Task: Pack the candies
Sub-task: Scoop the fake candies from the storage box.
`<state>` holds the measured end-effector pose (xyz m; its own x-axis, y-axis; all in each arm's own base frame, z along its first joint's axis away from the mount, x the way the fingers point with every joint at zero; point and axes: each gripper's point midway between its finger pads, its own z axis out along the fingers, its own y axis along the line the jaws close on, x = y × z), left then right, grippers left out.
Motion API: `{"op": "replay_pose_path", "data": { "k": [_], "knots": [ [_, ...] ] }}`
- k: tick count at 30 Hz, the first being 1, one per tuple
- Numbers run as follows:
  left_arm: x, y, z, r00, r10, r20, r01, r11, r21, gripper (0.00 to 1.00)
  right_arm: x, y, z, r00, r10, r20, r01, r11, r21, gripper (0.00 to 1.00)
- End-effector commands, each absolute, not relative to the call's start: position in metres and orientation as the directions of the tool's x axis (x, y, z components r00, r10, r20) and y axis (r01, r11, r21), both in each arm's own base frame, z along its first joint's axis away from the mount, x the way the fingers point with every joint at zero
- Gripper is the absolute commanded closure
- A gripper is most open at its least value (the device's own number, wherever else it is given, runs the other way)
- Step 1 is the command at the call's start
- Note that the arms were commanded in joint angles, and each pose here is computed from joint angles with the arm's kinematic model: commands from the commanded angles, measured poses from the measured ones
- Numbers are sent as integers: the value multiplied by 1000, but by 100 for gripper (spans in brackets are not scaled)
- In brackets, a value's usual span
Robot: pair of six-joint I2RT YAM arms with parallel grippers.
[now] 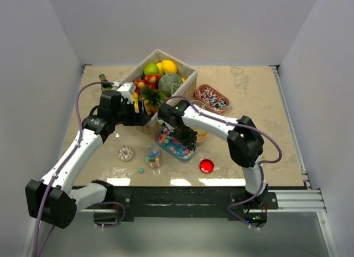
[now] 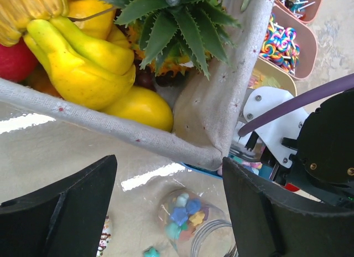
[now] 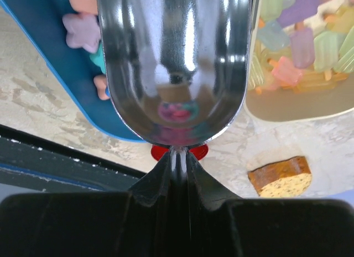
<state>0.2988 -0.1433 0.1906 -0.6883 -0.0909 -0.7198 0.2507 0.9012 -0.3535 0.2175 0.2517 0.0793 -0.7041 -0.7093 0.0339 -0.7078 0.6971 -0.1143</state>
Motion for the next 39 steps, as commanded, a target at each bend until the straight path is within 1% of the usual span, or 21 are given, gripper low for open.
{"op": "replay_pose_path", "data": {
  "k": [1,5,8,9,12,18,20,21,29,35,39],
  "knots": [
    [306,-139,219,-623,-115,-774,246,910,-334,19,248,269,83,-663,-743,-96,-727,669,-155,100],
    [309,-136,222,-619,-110,-778,239,917,-319,19,255,273,78,-625,-771,-121,-754,637,-163,100],
    [311,-134,226,-607,-115,-787,232,921,-313,19,257,279,73,-622,-770,-140,-755,638,-152,100],
    [312,-135,227,-604,-118,-788,232,920,-315,19,258,281,70,-596,-788,-150,-775,614,-147,100],
    [315,-135,230,-599,-120,-791,234,919,-316,18,257,288,67,-590,-784,-192,-779,616,-120,100],
    [319,-138,230,-605,-118,-787,235,918,-318,19,254,288,57,-593,-770,-235,-773,626,-104,100],
    [320,-139,230,-606,-116,-787,239,917,-319,19,257,291,60,-585,-760,-284,-768,631,-106,100],
    [320,-139,229,-608,-113,-786,241,917,-318,19,253,286,55,-587,-760,-278,-768,632,-106,100],
    [324,-141,232,-606,-113,-787,246,915,-320,19,256,284,73,-561,-716,-415,-746,655,-121,100],
    [326,-139,236,-598,-108,-794,245,919,-310,19,245,279,75,-556,-711,-430,-756,648,-95,100],
    [327,-138,239,-590,-103,-801,246,922,-300,19,241,278,84,-541,-695,-475,-759,646,-81,100]
  ]
}}
